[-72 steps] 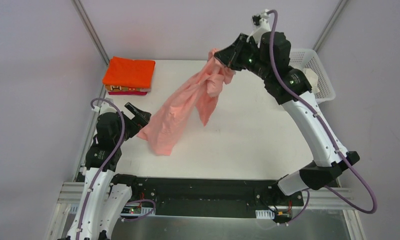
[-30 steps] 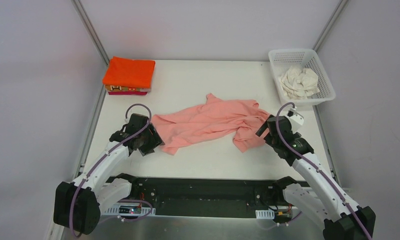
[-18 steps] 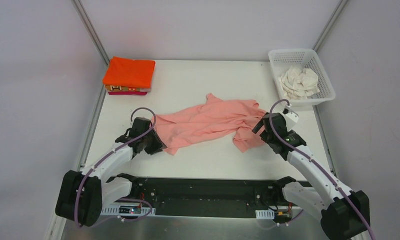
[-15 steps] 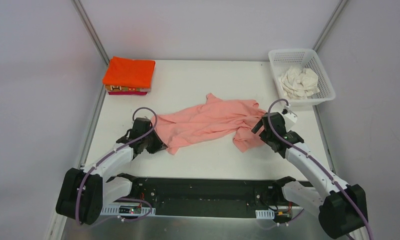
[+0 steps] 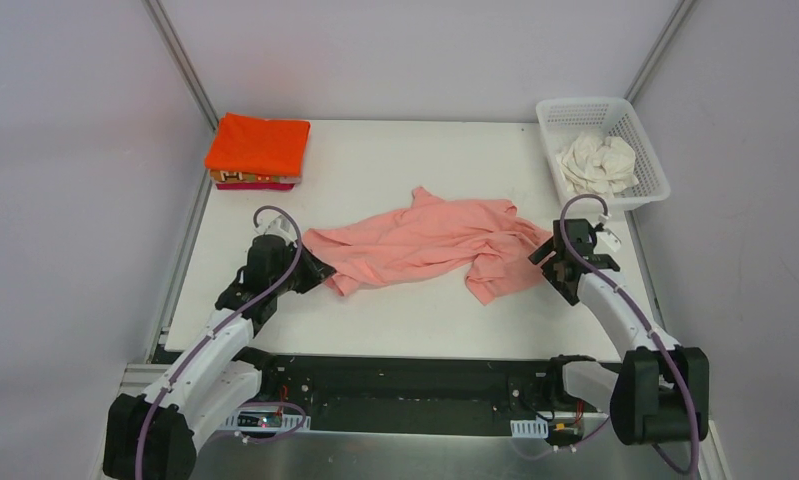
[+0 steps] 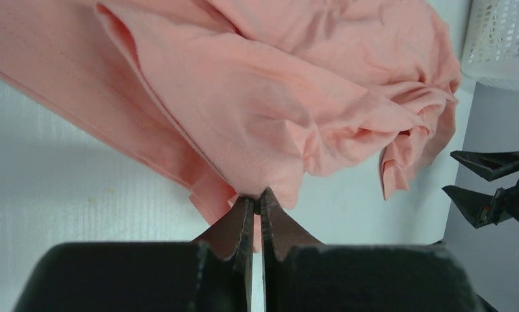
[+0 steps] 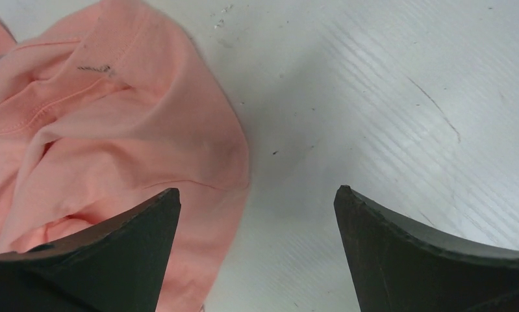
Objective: Fold and stack the t-shirts
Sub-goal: Flatten out the tshirt
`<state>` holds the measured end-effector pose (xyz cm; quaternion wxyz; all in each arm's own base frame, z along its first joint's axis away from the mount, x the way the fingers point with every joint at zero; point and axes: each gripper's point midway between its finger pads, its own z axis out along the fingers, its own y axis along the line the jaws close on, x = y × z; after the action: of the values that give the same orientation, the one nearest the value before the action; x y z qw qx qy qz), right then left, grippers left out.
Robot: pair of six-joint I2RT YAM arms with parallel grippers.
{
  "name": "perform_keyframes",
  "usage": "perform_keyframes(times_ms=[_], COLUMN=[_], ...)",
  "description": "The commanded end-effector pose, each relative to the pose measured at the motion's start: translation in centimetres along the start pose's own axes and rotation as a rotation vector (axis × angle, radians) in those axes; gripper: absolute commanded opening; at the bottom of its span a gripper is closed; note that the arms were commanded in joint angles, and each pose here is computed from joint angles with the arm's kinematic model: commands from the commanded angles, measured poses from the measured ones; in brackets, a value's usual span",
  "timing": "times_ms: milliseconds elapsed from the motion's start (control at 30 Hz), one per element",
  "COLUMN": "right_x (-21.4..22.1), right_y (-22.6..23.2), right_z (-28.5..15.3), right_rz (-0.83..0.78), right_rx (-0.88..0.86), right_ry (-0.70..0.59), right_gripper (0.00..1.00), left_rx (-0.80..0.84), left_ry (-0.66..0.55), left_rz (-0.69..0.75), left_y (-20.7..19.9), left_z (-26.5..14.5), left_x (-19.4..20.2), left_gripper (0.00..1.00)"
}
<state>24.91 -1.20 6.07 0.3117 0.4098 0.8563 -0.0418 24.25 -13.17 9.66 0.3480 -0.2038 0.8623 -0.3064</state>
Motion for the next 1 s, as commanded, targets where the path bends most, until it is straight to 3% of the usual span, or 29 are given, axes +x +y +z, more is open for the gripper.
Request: perform_keyframes(times_ms=[0, 300, 367, 433, 533, 700, 967], right_x=[-1.6, -0.1, 0.5, 0.9, 0.2, -4.9, -15.9], right_y=[3.3, 4.7, 5.1, 6.0, 7.2, 9.3, 12.5], right_z=[0.4, 5.0, 5.7, 5.9, 5.6, 1.3, -14.8], right_rz=[-0.027, -0.077, -0.078, -0.081, -0.081, -0.095, -0.049], right_rx=[-0.086, -0.004, -0.006, -0.032, -0.076, -0.17, -0.491], right_ry=[0.015, 0.139, 0.182, 0.216, 0.208, 0.072, -0.273], right_gripper=[0.9, 0.68, 0.49, 0.24, 0.0, 0.0, 0.0], left_rx=[-0.003, 0.001, -0.001, 0.0, -0.002, 0.023, 0.066], left_ry=[-0.025, -0.038, -0.048, -0.071, -0.129, -0.295, -0.606], left_rz=[0.053, 0.082, 0.088, 0.092, 0.103, 0.157, 0.239], left_y=[-0.4, -0.9, -1.0, -1.3, -2.0, -5.4, -11.7], left_z=[-0.7, -0.7, -0.7, -0.8, -1.1, -3.5, -12.4], left_x=[-0.8, -1.5, -1.9, -2.5, -4.1, -9.1, -17.2], left_gripper=[0.0, 0.0, 0.0, 0.0, 0.0, 0.0, 0.0])
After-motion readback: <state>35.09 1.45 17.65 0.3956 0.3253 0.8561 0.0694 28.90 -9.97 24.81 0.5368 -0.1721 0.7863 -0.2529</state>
